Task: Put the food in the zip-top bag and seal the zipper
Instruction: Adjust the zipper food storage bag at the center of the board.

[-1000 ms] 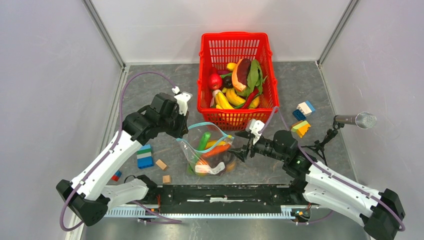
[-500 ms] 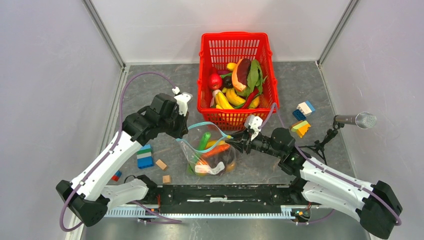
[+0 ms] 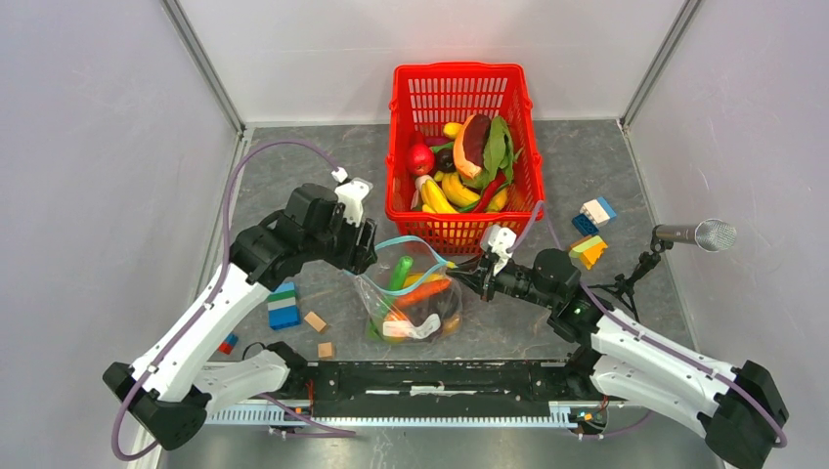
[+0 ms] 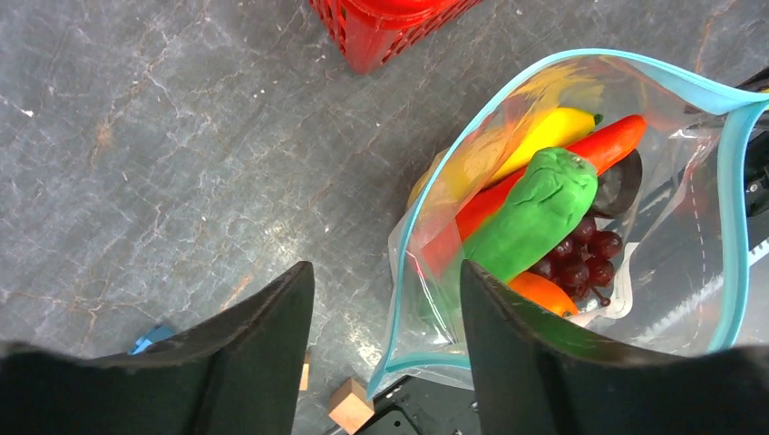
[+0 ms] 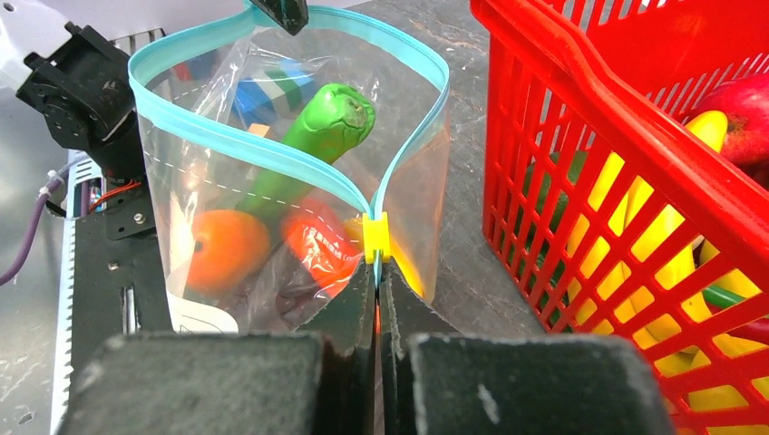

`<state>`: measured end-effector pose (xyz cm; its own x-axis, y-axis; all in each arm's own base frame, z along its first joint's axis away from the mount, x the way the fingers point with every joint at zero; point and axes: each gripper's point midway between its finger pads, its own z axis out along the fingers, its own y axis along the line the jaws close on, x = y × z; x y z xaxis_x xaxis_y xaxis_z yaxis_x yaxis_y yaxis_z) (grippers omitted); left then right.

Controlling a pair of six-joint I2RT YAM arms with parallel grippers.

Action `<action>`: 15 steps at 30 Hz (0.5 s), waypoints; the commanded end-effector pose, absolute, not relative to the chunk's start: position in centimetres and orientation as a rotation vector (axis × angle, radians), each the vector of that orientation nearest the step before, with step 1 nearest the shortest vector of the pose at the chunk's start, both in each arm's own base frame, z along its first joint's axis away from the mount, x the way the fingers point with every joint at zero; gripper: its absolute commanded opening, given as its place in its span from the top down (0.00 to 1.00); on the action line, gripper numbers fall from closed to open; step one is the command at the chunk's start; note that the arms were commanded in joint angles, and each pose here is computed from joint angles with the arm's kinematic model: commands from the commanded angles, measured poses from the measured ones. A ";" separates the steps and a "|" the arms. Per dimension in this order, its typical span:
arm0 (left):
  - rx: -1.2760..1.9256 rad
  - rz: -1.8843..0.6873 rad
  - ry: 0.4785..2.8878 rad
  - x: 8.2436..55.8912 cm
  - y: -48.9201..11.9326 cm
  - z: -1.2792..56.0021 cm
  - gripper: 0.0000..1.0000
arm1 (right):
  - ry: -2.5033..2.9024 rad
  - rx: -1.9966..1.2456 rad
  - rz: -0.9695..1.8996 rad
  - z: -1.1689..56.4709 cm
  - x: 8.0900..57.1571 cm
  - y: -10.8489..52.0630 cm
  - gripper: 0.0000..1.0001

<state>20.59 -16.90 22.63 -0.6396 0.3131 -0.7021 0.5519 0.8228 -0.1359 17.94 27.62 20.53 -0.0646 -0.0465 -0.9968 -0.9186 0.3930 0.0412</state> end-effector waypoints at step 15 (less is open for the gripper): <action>1.170 -1.031 1.378 17.4 -27.3 36.0 0.21 | 1.322 -1.020 0.952 24.9 16.4 27.9 1.00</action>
<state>19.31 -24.11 34.45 -0.2113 0.1614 -0.9640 0.8883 0.4431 -0.1206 16.98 27.75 21.27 -0.0451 -0.0916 -0.9948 -0.9433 0.3318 0.0122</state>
